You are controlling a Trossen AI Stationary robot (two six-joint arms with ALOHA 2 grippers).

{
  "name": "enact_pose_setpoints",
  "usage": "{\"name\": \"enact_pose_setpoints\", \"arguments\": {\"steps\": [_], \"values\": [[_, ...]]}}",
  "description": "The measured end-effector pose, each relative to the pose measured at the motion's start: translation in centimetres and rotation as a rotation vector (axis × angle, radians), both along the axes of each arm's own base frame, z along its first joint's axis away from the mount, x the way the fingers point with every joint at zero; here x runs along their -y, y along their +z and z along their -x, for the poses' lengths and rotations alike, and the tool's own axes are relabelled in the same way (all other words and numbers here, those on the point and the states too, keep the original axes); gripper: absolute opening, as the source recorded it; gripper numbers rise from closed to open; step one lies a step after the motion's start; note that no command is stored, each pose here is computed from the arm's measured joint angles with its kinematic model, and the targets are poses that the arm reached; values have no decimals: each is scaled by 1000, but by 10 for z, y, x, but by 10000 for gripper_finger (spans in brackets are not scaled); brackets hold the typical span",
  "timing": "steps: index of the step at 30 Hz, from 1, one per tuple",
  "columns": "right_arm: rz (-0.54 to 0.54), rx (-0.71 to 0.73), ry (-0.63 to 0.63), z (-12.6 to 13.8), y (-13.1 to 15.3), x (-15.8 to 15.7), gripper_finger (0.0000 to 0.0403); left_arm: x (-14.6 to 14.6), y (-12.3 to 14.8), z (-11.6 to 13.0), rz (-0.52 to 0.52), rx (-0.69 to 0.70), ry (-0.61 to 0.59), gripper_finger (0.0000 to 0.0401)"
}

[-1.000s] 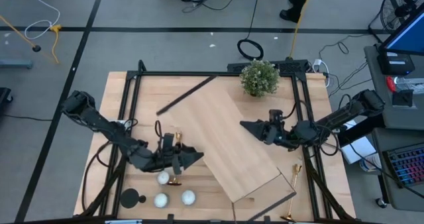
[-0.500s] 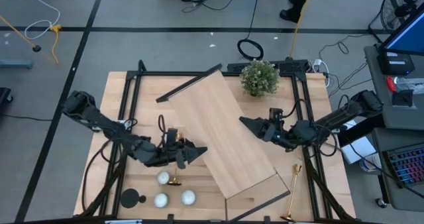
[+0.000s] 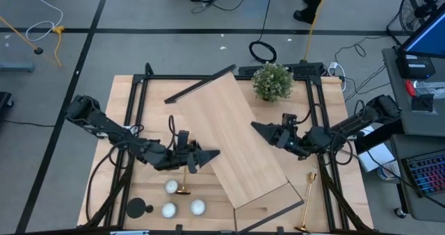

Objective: Pick & Place candle stick holders
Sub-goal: Adjust the shelf

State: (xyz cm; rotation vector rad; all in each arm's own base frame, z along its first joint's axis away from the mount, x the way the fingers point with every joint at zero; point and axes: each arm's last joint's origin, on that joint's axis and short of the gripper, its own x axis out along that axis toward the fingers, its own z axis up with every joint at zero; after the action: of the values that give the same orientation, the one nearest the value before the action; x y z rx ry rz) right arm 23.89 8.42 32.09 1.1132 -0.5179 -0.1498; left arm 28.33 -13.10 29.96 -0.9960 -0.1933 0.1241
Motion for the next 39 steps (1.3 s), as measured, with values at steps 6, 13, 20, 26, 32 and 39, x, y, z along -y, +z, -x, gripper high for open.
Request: {"name": "enact_pose_setpoints", "arguments": {"steps": [6, 13, 20, 26, 32, 39], "values": [[6, 0, -3, 0, 0, 0, 45, 0, 3, 0, -21, 24, -11, 44], [-7, 24, 8, 1, 3, 0, 63, 0, 8, 1, -63, 63, 6, 46], [18, 72, 89, 3, 7, -2, 68, 7, 11, 5, -65, 92, -30, 46], [53, 162, 138, 15, 21, -3, 74, 16, 34, 6, -130, 101, -79, 46], [4, 280, 112, 40, 44, 6, 122, 27, 71, 17, -271, -74, -164, 46], [102, 266, 96, 60, 54, 5, 181, 27, 126, 38, -442, -263, 21, 46]]}}
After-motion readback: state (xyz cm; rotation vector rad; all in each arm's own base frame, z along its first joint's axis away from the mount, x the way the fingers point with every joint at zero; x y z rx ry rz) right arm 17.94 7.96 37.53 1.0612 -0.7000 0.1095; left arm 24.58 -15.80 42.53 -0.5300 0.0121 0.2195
